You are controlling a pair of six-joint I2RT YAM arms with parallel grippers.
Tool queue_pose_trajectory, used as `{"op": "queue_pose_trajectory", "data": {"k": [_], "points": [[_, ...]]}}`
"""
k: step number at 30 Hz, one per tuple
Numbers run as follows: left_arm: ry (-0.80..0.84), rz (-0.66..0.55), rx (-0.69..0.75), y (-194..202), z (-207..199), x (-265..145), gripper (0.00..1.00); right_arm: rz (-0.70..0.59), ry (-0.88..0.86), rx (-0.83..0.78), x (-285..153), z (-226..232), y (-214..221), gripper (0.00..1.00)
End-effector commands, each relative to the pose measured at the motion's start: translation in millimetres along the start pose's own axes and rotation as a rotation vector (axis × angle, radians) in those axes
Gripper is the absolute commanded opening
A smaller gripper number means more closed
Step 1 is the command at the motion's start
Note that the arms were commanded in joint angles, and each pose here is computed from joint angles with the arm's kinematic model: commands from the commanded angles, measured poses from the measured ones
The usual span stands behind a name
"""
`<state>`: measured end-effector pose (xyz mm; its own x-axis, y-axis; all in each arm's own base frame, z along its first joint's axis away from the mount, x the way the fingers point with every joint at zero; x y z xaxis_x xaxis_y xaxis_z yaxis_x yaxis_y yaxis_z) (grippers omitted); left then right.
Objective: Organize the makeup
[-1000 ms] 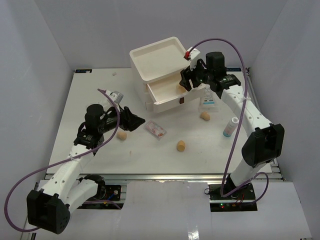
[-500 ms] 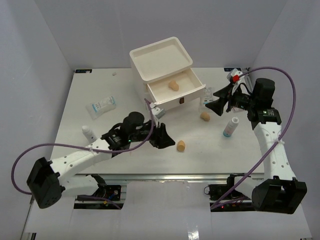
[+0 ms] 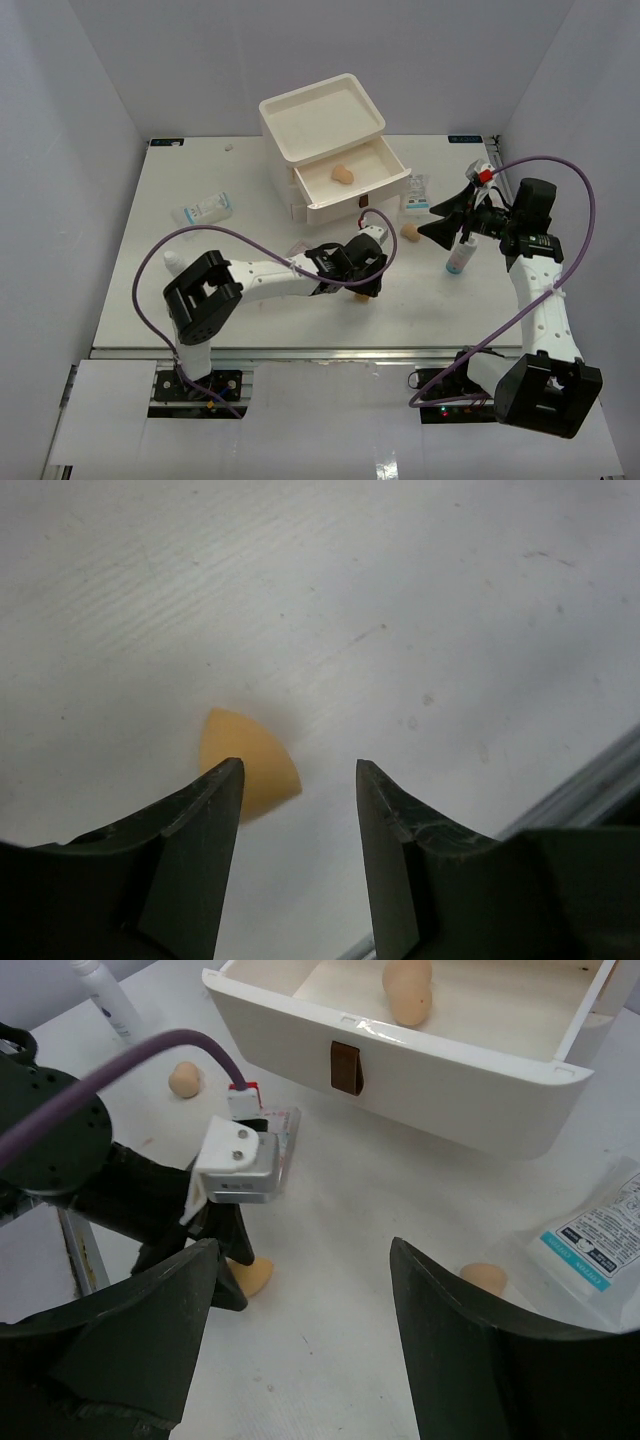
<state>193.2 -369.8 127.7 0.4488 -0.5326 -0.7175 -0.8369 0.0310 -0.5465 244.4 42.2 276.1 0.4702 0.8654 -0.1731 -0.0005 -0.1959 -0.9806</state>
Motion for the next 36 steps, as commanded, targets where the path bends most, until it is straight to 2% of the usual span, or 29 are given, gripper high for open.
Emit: {"op": "queue_pose_trajectory", "data": {"k": [1,8,10,12,16,20,22,25,31,36], "points": [[-0.162,-0.045,0.024,-8,2,11,0.61,-0.039,-0.022,-0.024,-4,0,1,0.76],[-0.250,-0.017,0.080,7,9,18,0.58,-0.048,-0.019,-0.013,-9,-1,3,0.76],[-0.273,-0.008,0.095,12,14,16,0.54,-0.049,-0.020,-0.010,-9,-1,4,0.76],[-0.288,-0.004,0.111,16,16,14,0.45,-0.048,-0.021,-0.003,-9,-2,5,0.75],[-0.304,0.008,0.129,21,21,8,0.34,-0.050,-0.021,0.001,-9,-2,6,0.75],[-0.296,0.009,0.132,22,22,0,0.09,-0.049,-0.019,0.002,-10,-2,6,0.75],[-0.269,-0.006,0.134,17,16,-9,0.00,-0.049,-0.017,0.004,-10,-2,6,0.75],[-0.202,-0.056,0.128,0,0,-30,0.00,-0.049,-0.011,0.005,-11,-3,6,0.75],[-0.037,-0.239,0.114,-53,-36,-97,0.00,-0.043,0.008,-0.005,-14,-4,5,0.75],[0.020,-0.383,0.084,-103,-40,-135,0.00,-0.040,0.023,-0.015,-16,-5,4,0.75]]}}
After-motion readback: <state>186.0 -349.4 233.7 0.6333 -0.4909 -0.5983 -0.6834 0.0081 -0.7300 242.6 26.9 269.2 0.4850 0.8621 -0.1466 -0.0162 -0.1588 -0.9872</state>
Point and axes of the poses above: each gripper's point midway between its finger pads, its own x axis out along the fingers, its own z axis along the line the jaws close on, y = z × x, the point moved 8 cm from there along -x, back along the fingers, and after that the axes turned 14 degrees about -x, right-handed, at the moved point
